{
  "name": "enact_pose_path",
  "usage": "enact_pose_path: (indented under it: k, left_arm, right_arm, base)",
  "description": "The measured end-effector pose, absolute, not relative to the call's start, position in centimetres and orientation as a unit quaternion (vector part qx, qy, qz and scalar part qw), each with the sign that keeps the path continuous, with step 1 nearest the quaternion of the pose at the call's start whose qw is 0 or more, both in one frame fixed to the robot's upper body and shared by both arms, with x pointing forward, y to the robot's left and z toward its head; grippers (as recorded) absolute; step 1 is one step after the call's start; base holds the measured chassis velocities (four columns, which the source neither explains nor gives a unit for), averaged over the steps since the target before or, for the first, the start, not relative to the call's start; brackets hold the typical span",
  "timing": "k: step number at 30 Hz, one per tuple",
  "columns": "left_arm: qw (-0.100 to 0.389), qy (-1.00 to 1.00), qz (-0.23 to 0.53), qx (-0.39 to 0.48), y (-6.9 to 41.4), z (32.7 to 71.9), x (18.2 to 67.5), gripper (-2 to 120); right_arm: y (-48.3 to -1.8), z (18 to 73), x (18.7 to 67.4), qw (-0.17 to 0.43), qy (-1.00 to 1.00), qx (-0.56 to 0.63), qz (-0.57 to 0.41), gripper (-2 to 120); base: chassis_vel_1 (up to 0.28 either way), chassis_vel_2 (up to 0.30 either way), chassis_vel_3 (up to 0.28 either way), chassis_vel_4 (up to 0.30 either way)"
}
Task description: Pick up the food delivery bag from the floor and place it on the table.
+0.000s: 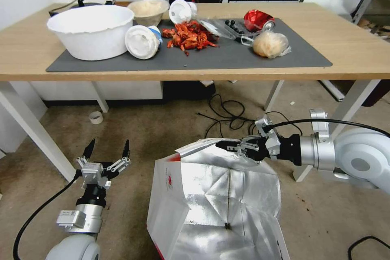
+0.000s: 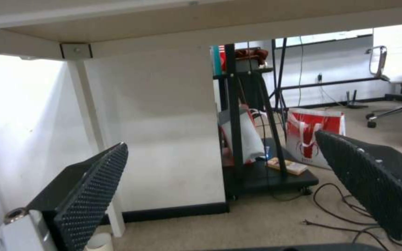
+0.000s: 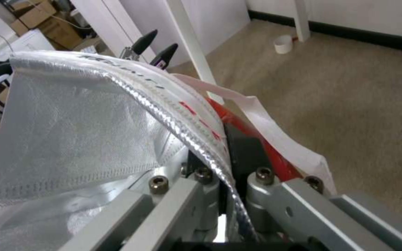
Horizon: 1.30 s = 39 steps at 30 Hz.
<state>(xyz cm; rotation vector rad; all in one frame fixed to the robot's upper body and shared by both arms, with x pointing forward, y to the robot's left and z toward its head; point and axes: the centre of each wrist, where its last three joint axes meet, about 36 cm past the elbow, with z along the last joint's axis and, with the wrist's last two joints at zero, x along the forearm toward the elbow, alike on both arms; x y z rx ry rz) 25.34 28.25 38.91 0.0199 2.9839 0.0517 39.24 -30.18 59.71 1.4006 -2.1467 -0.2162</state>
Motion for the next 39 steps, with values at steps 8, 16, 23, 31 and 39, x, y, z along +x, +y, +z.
enact_pose_path:
  k: [8,16,23,31,39]
  left_arm:
    - [0.078,0.997,0.017,0.006,28.30,38.88,25.33,100]
    - [0.077,0.997,0.016,0.005,28.25,38.71,25.43,100]
    - [0.077,0.997,0.016,0.005,28.29,38.71,25.51,100]
    - [0.076,0.997,0.016,0.006,28.27,38.65,25.57,100]
    - [0.075,0.997,0.017,0.005,28.34,38.57,25.60,100]
  right_arm:
    - [-30.18,59.69,39.25,0.281,-0.801,0.522,-0.081,0]
    - [-30.20,59.61,39.29,0.280,-0.801,0.522,-0.082,0]
    - [-30.24,59.62,39.33,0.280,-0.802,0.521,-0.082,0]
    - [-30.23,59.62,39.33,0.280,-0.801,0.522,-0.082,0]
    - [-30.24,59.65,39.35,0.280,-0.801,0.523,-0.081,0]
  base:
    - [0.000,0.000,0.000,0.000]
    - [0.000,0.000,0.000,0.000]
    - [0.000,0.000,0.000,0.000]
    - [0.000,0.000,0.000,0.000]
    - [0.000,0.000,0.000,0.000]
